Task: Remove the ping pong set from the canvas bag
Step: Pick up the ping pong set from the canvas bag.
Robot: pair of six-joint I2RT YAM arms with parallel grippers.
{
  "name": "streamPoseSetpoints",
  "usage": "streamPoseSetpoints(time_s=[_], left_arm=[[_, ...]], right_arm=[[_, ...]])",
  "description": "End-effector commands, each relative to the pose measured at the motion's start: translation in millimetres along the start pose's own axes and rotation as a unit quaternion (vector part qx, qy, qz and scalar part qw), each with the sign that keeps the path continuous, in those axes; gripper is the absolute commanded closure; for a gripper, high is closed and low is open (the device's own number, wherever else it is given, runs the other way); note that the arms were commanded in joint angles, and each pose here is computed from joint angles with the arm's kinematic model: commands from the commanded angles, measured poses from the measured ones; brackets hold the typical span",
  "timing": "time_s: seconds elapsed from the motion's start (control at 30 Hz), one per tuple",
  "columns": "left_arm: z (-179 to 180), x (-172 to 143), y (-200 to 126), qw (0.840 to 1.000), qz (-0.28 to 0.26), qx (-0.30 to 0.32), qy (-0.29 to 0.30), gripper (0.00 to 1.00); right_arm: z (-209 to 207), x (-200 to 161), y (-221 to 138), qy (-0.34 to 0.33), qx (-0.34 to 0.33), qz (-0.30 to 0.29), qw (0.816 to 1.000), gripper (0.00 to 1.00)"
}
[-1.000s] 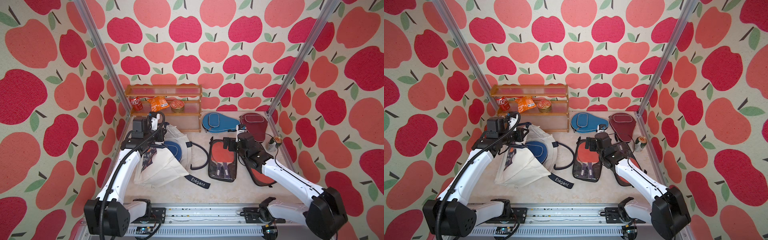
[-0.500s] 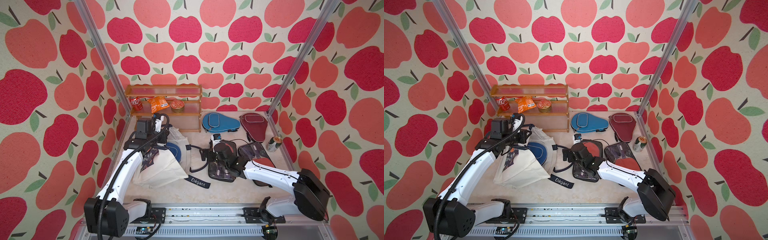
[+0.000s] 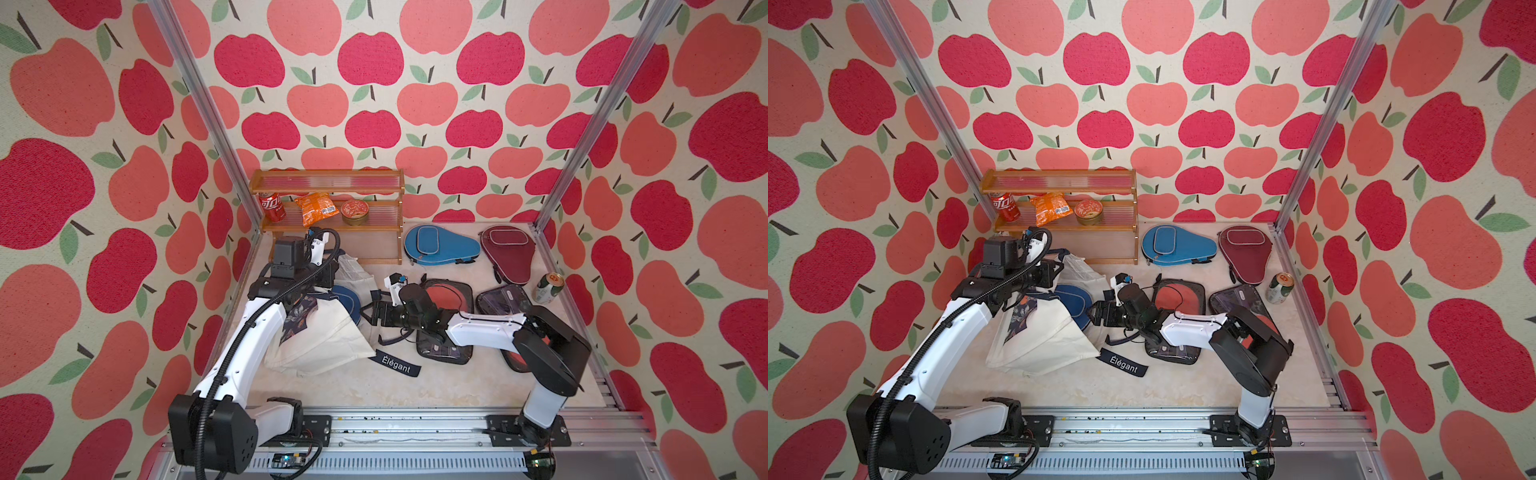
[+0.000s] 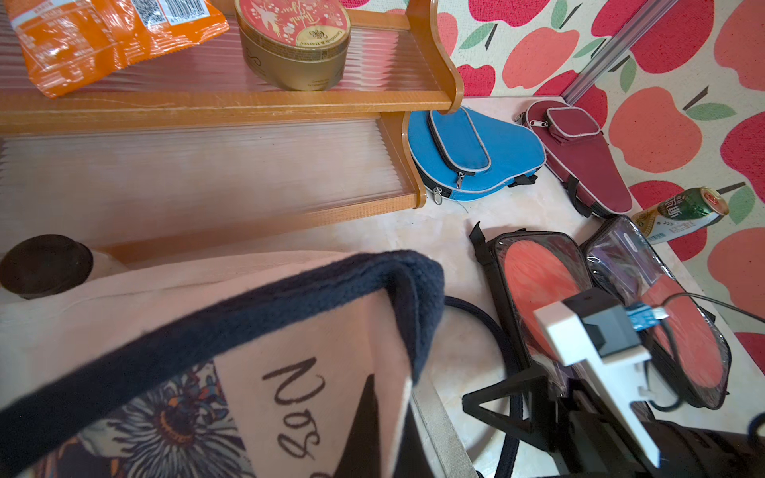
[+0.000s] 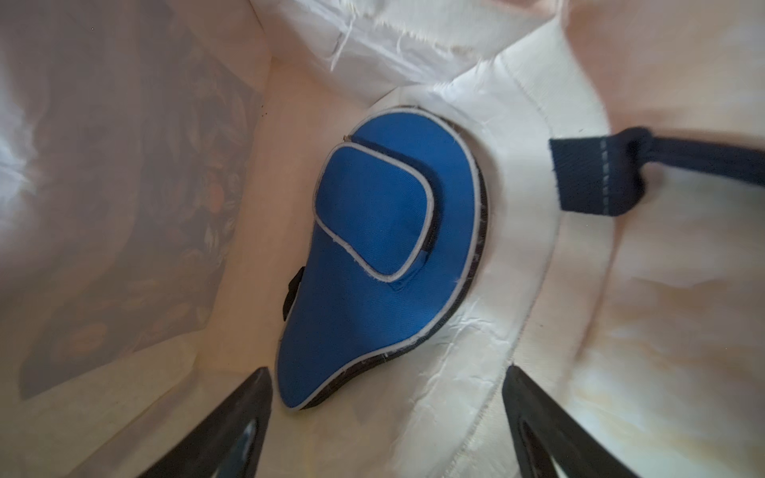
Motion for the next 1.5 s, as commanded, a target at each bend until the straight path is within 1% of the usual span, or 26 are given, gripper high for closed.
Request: streamPoseSetpoints(time_s=[0.0,0.13,0.3,0.57,0.67,0.77,0.93,1.03,1.1,1.3,1.47], left_arm=[[-5.1,10.5,-7.2,0.999,-0.013,-0.010,0.042,1.00],[-11.4,16.5,-16.3,0.996,-0.022,-0.034,0.077,1.00],[-19.8,22.8,-28.5,0.990,-0.046,-0.070,0.110,1.00],[-22.7,28.0,-40.2,0.987,-0.043,-0.080,0.136,1.00],[-22.7,27.3,-41.3,0.986,-0.039,-0.080,0.139,1.00],[-20.3,24.4,-39.5,0.988,-0.030,-0.068,0.135,1.00],[-15.0,20.3,-31.3,0.992,-0.018,-0.049,0.118,1.00],[-15.3,17.5,-28.3,0.992,-0.021,-0.055,0.113,1.00],[-15.0,16.1,-27.1,0.992,-0.021,-0.057,0.110,1.00],[-16.7,14.9,-26.2,0.992,-0.027,-0.066,0.101,1.00],[-18.6,14.4,-24.9,0.992,-0.033,-0.073,0.094,1.00]], right_arm=[[18.2,2.7,14.1,0.034,0.083,0.019,0.996,0.13],[12.4,-0.2,29.6,0.056,0.104,0.028,0.993,0.15],[8.8,0.7,39.4,0.067,0.113,0.027,0.991,0.16],[6.2,7.0,45.6,0.056,0.117,0.015,0.991,0.15],[-1.2,8.8,44.8,0.045,0.096,0.004,0.994,0.15],[-7.6,9.3,38.7,0.040,0.060,-0.007,0.997,0.15],[-15.9,8.4,25.8,0.038,0.007,-0.025,0.999,0.15],[-18.7,8.6,21.0,0.036,-0.017,-0.032,0.999,0.15],[-20.8,9.1,22.4,0.037,-0.022,-0.028,0.999,0.15],[-34.0,3.1,40.2,0.075,-0.006,-0.002,0.997,0.15],[-40.2,2.2,52.9,0.086,0.000,0.012,0.996,0.15]])
Point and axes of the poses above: each gripper's point midway between its finger pads, its own y axis out along the fingers, its own z axis along the line the jaws close on, x = y × z, the point moved 9 cm from there along -y, back along the fingers, and after that the axes turned 8 degrees about y, right-handed, at the moved point
